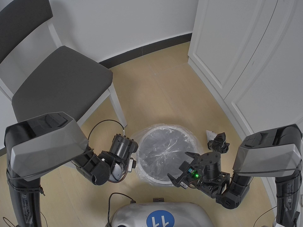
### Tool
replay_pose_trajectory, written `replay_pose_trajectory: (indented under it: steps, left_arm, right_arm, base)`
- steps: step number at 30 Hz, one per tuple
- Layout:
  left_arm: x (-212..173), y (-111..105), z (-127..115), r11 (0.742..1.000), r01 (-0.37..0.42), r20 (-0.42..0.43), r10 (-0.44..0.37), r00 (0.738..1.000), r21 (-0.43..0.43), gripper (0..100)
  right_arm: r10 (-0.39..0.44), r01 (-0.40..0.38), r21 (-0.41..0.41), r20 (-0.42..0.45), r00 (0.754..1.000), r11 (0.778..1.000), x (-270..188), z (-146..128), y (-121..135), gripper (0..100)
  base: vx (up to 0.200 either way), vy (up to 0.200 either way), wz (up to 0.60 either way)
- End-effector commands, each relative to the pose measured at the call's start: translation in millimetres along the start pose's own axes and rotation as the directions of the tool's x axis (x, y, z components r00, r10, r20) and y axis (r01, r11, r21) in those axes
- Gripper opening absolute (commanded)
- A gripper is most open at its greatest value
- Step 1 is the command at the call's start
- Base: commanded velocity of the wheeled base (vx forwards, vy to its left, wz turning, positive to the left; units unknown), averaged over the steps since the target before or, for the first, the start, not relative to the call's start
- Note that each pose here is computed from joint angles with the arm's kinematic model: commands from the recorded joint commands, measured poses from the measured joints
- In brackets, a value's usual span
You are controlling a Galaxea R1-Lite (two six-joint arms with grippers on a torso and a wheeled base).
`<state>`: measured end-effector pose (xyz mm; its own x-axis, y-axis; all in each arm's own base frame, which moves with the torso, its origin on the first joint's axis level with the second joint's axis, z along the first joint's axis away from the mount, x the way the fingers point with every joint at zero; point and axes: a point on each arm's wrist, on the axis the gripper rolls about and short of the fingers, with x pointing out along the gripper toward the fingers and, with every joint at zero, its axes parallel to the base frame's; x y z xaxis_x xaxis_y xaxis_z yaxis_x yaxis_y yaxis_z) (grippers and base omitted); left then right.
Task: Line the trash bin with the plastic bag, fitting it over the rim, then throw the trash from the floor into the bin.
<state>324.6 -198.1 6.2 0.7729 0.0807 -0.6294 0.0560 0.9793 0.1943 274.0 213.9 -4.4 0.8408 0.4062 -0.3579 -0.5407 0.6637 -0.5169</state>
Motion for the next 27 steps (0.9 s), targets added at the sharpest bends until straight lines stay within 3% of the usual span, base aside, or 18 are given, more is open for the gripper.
replay_pose_trajectory:
  steps: [1, 7, 8, 13, 18, 27]
  left_arm:
    - [-27.7, 2.2, 8.4, 1.000, 0.028, 0.040, -0.027, 0.999, -0.008, 100]
    - [-38.3, 3.4, 5.4, 0.999, 0.038, 0.040, -0.038, 0.998, 0.003, 100]
    - [-41.0, 3.4, 4.4, 0.999, 0.041, 0.039, -0.041, 0.998, 0.006, 100]
    - [-42.9, 2.1, 3.6, 0.999, 0.045, 0.040, -0.046, 0.998, 0.009, 100]
    - [-45.2, -0.9, 3.0, 0.998, 0.059, 0.071, -0.059, 0.996, 0.002, 100]
    - [-49.4, -6.8, 0.8, 0.997, 0.077, 0.092, -0.077, 0.993, 0.006, 100]
  right_arm:
    - [0.021, -0.022, -0.040, -0.034, 0.999, 0.999, 2.6, -10.7, 9.0, 100]
    - [0.034, -0.038, -0.076, -0.055, 0.998, 0.996, -5.1, -15.0, 10.0, 100]
    - [0.048, -0.055, -0.111, -0.064, 0.997, 0.992, -12.5, -15.8, 12.1, 100]
    - [0.068, -0.073, -0.131, -0.040, 0.997, 0.989, -25.5, -10.3, 17.7, 100]
    - [0.032, -0.033, -0.117, -0.013, 0.999, 0.993, -18.5, -6.6, 11.8, 100]
    - [-0.022, 0.018, -0.099, -0.042, 0.999, 0.995, 8.5, -20.2, 7.0, 100]
  base:
    - [0.000, 0.000, 0.00]
    - [0.000, 0.000, 0.00]
    - [0.000, 0.000, 0.00]
    - [0.000, 0.000, 0.00]
    - [0.000, 0.000, 0.00]
    - [0.000, 0.000, 0.00]
